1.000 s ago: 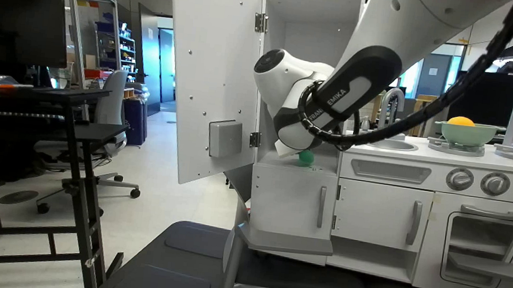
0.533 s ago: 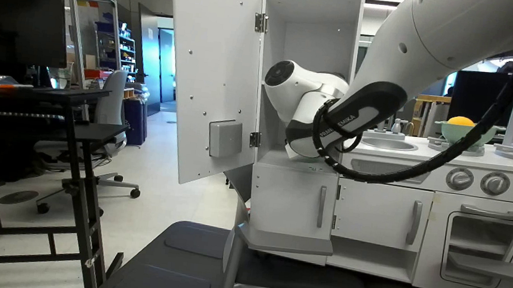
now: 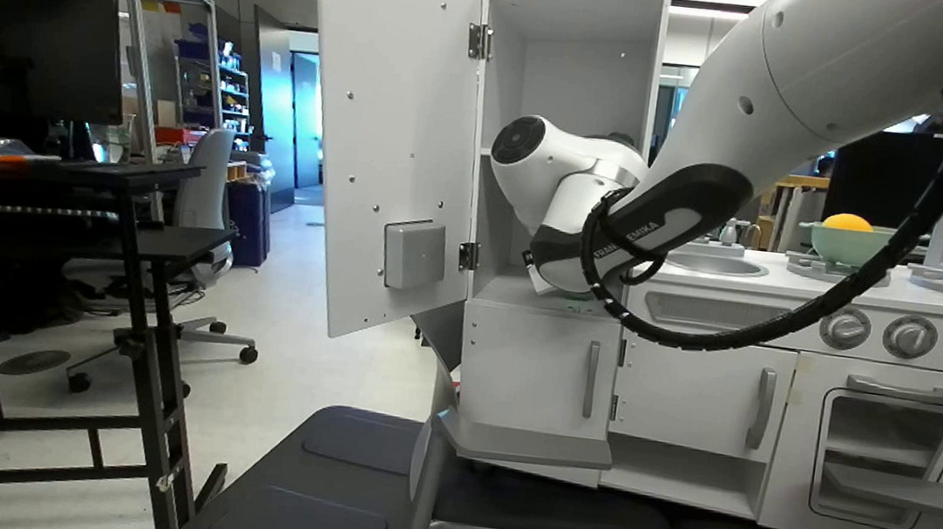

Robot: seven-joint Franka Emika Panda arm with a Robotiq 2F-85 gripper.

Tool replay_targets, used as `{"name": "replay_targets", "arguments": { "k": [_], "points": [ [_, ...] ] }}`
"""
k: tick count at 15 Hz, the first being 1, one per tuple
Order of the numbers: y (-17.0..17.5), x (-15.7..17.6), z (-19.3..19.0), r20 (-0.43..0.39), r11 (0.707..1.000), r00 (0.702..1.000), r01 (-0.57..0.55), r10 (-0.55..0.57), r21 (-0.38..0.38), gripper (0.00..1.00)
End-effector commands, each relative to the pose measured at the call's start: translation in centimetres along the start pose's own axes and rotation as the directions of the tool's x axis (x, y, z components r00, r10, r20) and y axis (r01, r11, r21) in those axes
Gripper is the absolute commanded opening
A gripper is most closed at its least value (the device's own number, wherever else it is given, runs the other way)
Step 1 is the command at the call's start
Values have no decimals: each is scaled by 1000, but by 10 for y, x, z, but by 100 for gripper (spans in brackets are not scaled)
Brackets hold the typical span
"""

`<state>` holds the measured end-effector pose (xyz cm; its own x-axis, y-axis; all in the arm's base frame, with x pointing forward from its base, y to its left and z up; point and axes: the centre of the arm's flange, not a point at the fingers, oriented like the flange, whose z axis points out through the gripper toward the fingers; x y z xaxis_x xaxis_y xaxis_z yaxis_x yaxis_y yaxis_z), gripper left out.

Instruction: Open the top door of the cabinet then put the green and yellow plushies in the bottom compartment of the top cabinet respectively

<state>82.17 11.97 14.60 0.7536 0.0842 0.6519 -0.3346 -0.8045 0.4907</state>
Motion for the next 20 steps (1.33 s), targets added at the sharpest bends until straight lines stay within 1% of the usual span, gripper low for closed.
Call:
{"name": "replay_targets", "arguments": {
  "k": [1,5,6,8,11,13,14,15,16,17,20],
  "points": [
    [-28,30,11,-15,1000,1000,-2,2,0,100],
    [-36,24,-6,-18,1000,1000,8,-8,26,100],
    [-41,22,-15,-13,999,1000,15,-15,37,100],
    [-53,9,-35,-1,997,999,34,-34,74,100],
    [-72,-6,-78,23,988,998,56,-60,145,100],
    [-74,-5,-108,47,981,997,53,-63,188,100],
    [-69,-7,-121,81,979,994,51,-68,196,100],
    [-53,-5,-134,137,983,988,47,-73,179,100],
    [-36,4,-151,196,983,977,46,-82,179,100],
    [-24,4,-150,243,981,966,48,-93,188,100],
    [10,23,-161,376,979,921,27,-103,205,100]
  ]
}}
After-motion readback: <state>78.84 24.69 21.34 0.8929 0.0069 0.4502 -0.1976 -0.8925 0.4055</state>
